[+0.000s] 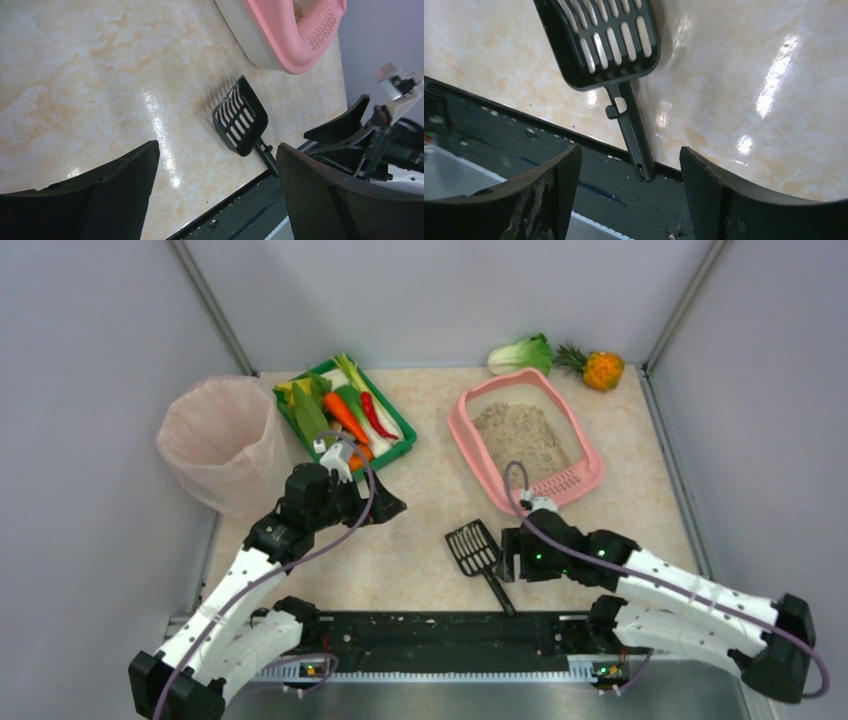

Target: Clean the litter box

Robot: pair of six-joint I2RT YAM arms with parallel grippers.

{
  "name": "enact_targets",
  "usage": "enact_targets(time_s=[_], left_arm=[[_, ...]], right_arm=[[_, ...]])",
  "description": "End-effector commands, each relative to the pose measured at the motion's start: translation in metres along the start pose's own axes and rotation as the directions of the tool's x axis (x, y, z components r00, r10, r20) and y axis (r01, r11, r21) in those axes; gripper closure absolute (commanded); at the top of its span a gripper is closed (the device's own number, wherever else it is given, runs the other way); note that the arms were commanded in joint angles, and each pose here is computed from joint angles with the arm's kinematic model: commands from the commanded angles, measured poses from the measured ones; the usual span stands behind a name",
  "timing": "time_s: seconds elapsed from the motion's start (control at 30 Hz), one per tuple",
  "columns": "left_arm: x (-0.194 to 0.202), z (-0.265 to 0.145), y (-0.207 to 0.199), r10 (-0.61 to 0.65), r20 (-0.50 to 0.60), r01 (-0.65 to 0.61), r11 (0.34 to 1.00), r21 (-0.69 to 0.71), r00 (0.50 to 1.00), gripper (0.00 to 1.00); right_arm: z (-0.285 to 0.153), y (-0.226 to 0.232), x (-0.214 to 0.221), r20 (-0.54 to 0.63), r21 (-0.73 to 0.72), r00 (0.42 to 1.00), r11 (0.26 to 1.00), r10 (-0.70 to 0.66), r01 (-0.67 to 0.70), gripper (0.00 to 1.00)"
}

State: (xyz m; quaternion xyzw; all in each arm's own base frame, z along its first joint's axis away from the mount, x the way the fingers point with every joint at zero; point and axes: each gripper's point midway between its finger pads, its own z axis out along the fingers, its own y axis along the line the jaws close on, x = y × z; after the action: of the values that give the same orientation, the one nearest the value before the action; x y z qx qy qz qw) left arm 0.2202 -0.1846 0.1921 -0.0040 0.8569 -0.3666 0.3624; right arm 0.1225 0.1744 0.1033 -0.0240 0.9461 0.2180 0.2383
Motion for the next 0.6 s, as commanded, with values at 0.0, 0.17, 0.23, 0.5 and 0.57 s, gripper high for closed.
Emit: enact_targets(time_s=[0.0, 0.17, 0.23, 0.5, 0.57], left_arm=[[-0.011, 0.003, -0.008, -0.003, 0.057, 0.001, 1.000, 0.026, 0.998, 0.09], [-0.004, 0.004, -0.002, -0.024, 0.046, 0.023, 1.000, 0.011, 0.999, 0.09], [0.000, 0.005, 0.001, -0.037, 0.038, 0.037, 0.999, 0.003, 0.999, 0.09], [0.005, 0.010, 0.007, -0.065, 0.023, 0.065, 0.998, -0.018, 0.998, 0.09], [0.005, 0.012, 0.007, -0.071, 0.020, 0.072, 0.997, -0.019, 0.997, 0.09]], right_arm=[[0.023, 0.000, 0.008, 0.021, 0.136, 0.993, 0.985, -0.113, 0.109, 0.28], [0.041, 0.009, 0.020, 0.004, 0.090, 0.981, 0.977, -0.193, 0.192, 0.40], [0.047, 0.012, 0.025, 0.006, 0.063, 0.974, 0.972, -0.225, 0.224, 0.45], [0.067, 0.014, 0.048, -0.021, 0.035, 0.947, 0.946, -0.320, 0.321, 0.49], [0.071, 0.008, 0.051, -0.031, 0.068, 0.942, 0.940, -0.334, 0.336, 0.49]])
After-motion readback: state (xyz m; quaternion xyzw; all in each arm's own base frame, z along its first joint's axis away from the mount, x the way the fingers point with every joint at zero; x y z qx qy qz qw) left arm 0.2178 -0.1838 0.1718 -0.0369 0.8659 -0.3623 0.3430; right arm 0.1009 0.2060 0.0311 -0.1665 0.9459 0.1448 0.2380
